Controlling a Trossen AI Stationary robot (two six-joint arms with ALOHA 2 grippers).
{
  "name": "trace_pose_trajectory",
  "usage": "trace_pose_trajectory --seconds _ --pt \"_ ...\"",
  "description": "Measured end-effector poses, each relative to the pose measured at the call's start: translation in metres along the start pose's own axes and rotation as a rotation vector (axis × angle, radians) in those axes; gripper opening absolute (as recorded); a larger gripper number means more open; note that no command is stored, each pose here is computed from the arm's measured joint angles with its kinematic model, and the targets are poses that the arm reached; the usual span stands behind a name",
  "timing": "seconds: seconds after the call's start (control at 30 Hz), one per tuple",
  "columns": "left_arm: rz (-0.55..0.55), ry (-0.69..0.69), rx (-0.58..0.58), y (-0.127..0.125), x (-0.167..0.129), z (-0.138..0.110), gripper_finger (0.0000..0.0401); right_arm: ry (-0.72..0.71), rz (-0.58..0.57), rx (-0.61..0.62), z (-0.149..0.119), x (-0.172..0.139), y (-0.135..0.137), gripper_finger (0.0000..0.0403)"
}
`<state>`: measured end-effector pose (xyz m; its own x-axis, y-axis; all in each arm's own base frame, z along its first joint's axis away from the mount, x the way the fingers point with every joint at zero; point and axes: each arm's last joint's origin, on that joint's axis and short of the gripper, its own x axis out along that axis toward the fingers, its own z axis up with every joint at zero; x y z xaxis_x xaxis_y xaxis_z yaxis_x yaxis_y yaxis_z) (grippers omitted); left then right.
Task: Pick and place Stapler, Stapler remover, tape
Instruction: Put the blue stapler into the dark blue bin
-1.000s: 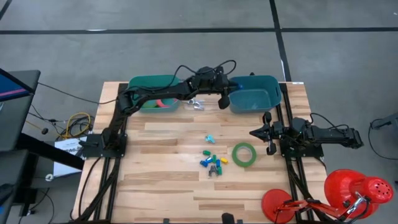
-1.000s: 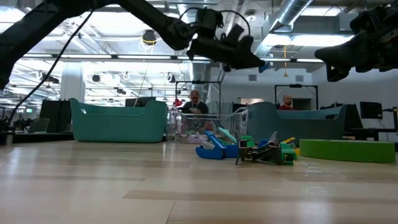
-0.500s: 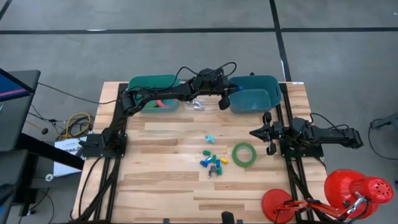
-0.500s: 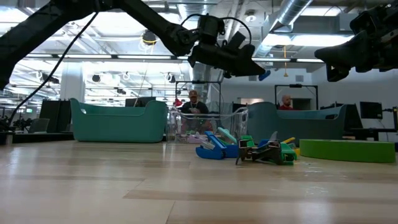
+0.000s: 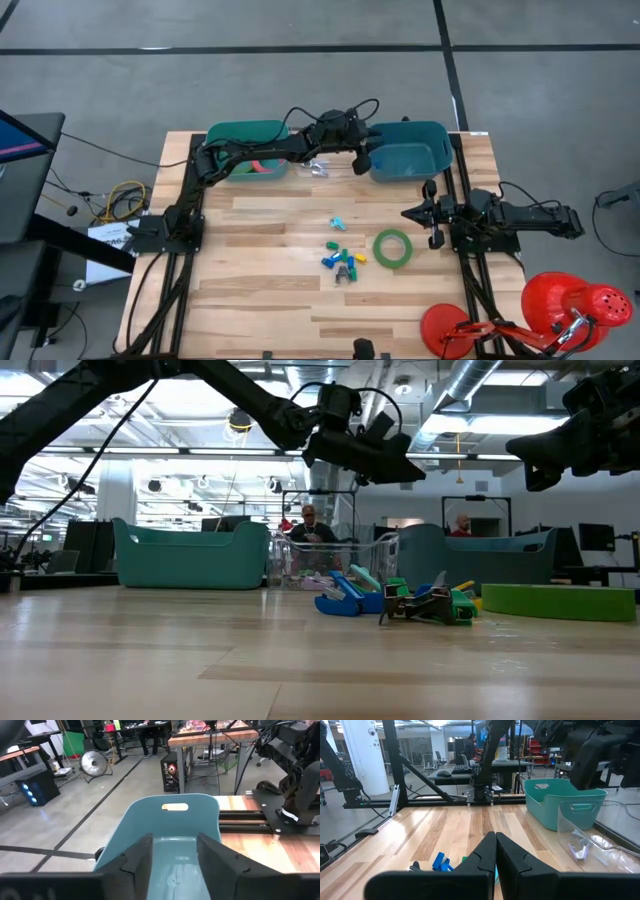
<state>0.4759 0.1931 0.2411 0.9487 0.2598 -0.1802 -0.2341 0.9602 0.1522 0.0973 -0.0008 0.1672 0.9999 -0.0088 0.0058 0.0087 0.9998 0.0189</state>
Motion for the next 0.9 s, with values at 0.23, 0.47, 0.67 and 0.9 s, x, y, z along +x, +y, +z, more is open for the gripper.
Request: trace_pose_trajectory --seconds 0.23,0.47,0.67,0.9 --pt "-0.011 -0.001 -0.001 -0.005 0.0 0.002 0.0183 0.0 0.0 0.0 0.0 0.0 0.0 0.0" --pt "-0.039 0.03 -0.001 -0.015 -0.009 0.016 0.0186 0.0 0.0 0.0 0.0 0.0 0.0 0.0" --pt "-0.08 0.078 0.007 -0.029 -0.031 0.044 0.0186 0.0 0.0 0.0 0.0 0.0 0.0 0.0" --pt "-0.119 0.078 0.008 -0.046 -0.065 0.065 0.0186 0.0 0.0 0.0 0.0 0.0 0.0 0.0"
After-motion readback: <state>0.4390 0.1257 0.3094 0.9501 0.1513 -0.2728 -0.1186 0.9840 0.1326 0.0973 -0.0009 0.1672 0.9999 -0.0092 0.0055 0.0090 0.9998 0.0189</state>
